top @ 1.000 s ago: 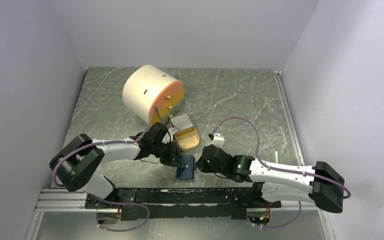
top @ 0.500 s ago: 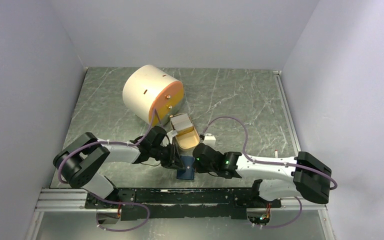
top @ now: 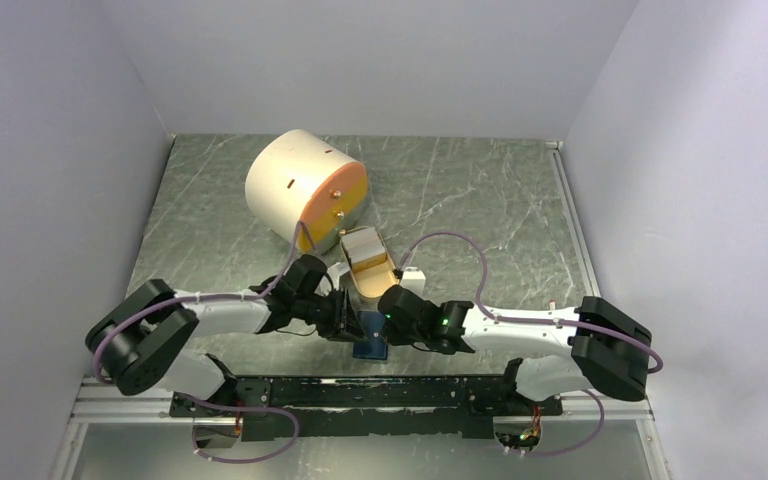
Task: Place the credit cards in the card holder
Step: Close the card holder at the center of the board.
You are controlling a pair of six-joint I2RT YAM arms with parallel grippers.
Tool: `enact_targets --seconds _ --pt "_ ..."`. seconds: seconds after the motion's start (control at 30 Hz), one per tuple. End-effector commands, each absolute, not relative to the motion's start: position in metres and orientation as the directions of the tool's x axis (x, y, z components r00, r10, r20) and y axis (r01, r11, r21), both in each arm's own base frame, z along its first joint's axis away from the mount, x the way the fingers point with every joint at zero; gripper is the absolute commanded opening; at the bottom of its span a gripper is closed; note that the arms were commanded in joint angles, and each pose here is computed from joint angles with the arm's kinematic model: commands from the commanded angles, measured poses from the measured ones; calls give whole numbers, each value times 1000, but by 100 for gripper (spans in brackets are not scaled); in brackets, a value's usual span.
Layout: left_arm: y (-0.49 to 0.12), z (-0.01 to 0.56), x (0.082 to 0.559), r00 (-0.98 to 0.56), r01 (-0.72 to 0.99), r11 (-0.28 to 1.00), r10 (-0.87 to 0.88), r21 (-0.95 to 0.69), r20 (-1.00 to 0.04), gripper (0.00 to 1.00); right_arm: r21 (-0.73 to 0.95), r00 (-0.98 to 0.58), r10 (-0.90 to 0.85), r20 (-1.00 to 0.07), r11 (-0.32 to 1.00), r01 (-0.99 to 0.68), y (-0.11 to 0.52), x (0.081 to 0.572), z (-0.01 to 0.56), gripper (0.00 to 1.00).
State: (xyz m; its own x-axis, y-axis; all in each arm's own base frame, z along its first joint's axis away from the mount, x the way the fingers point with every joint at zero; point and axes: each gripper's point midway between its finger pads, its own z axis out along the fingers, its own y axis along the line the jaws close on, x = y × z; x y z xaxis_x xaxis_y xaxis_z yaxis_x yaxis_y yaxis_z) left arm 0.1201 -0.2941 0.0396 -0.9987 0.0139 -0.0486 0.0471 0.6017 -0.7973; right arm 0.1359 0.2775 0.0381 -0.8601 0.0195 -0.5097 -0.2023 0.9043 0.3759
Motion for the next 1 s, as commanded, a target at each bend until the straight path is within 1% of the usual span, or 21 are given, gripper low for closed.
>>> enact_targets --seconds 0.0,0.13,0.23,0.37,0.47,0.57,0.67,0.7,0.77,0.97 --pt "-290 51 119 -997 61 601 -6 -797 -81 29 352 -860 12 -510 915 -196 273 136 36 3" --pt "-279 43 122 -994 59 660 -29 -749 -104 31 344 -858 5 -514 917 -201 272 137 37 3" --pt "-273 38 127 -990 75 689 -36 -721 -137 32 337 -861 -5 -508 919 -204 273 136 35 7" --pt "-272 34 129 -989 88 702 -26 -707 -149 30 330 -864 -1 -504 924 -193 273 136 35 17" --pt "-271 29 127 -989 89 707 -18 -701 -143 29 350 -864 9 -503 916 -195 275 135 38 19" --pt "-275 31 126 -989 97 684 -14 -723 -146 29 368 -863 20 -504 909 -194 276 135 43 19" --pt "-276 29 127 -990 96 688 -8 -720 -140 29 374 -859 33 -512 908 -188 276 136 48 25" --pt "-276 29 126 -991 95 688 -6 -719 -136 28 377 -856 36 -515 907 -188 276 137 50 25" --pt "-276 29 125 -991 95 681 -3 -726 -133 29 377 -854 36 -519 906 -191 275 137 53 25" --pt "-278 33 124 -991 97 667 -4 -739 -134 28 383 -851 38 -523 903 -195 275 137 58 18"
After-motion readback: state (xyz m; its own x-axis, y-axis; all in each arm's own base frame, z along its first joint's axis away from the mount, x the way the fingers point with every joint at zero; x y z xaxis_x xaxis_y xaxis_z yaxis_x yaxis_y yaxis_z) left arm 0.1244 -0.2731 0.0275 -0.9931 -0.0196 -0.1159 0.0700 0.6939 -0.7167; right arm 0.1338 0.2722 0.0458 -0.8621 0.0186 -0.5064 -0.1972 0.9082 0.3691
